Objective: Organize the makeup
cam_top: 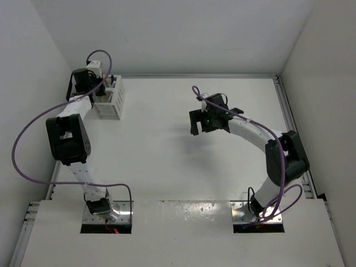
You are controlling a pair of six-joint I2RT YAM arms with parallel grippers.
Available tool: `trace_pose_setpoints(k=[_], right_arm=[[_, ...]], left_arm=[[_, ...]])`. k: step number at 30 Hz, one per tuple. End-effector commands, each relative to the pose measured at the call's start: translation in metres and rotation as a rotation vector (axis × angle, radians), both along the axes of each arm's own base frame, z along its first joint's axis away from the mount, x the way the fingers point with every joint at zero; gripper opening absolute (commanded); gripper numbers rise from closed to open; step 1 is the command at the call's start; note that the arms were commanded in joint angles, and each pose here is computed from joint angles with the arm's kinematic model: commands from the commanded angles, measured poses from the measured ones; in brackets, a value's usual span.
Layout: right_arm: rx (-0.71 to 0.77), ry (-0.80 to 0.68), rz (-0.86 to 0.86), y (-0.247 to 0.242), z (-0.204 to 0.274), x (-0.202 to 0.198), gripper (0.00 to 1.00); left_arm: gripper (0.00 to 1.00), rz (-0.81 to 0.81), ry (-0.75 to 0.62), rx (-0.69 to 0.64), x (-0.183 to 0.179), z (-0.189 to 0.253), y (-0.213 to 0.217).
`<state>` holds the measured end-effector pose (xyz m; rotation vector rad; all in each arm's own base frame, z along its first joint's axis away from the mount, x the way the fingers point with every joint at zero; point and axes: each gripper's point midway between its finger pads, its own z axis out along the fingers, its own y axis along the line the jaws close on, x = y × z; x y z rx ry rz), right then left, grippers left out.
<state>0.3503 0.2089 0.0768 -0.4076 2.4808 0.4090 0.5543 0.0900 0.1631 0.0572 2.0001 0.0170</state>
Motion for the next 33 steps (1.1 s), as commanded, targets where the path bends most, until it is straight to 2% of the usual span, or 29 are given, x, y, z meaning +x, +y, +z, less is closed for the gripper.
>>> trace_pose_setpoints(k=[1, 10, 12, 15, 19, 21, 25, 29, 30, 33], right_arm=[[0.021, -0.033, -0.003, 0.001, 0.013, 0.005, 0.9], [0.023, -0.039, 0.0, 0.001, 0.014, 0.002, 0.94], [0.028, -0.041, -0.003, 0.0, 0.015, 0.003, 0.94], [0.033, -0.046, 0.005, 0.002, 0.015, 0.003, 0.94], [0.031, -0.049, 0.006, 0.0, 0.015, 0.001, 0.94], [0.027, -0.057, 0.008, -0.001, 0.017, 0.0, 0.94], [0.022, -0.065, 0.009, -0.003, 0.018, -0.001, 0.95], [0.051, -0.061, -0.001, -0.003, 0.022, 0.001, 0.96], [0.061, -0.066, -0.002, -0.004, 0.026, 0.002, 1.0], [0.072, -0.079, -0.039, -0.016, 0.034, 0.009, 1.0]], left_arm=[[0.16, -0.034, -0.037, 0.007, 0.0, 0.007, 0.0], [0.35, -0.047, -0.008, 0.003, -0.017, 0.004, -0.006], [0.35, -0.057, 0.0, -0.004, -0.02, 0.006, -0.008], [0.29, -0.065, -0.011, -0.005, -0.02, 0.011, -0.01], [0.29, -0.065, -0.002, -0.007, -0.022, 0.009, -0.01], [0.33, -0.062, -0.009, -0.014, -0.022, 0.016, -0.011], [0.41, -0.035, -0.03, -0.008, -0.02, 0.05, -0.007], [0.43, -0.015, -0.085, 0.004, -0.026, 0.105, -0.005], [0.45, 0.001, -0.092, 0.012, -0.029, 0.115, -0.003], [0.49, 0.135, -0.086, 0.027, -0.039, 0.131, 0.024]])
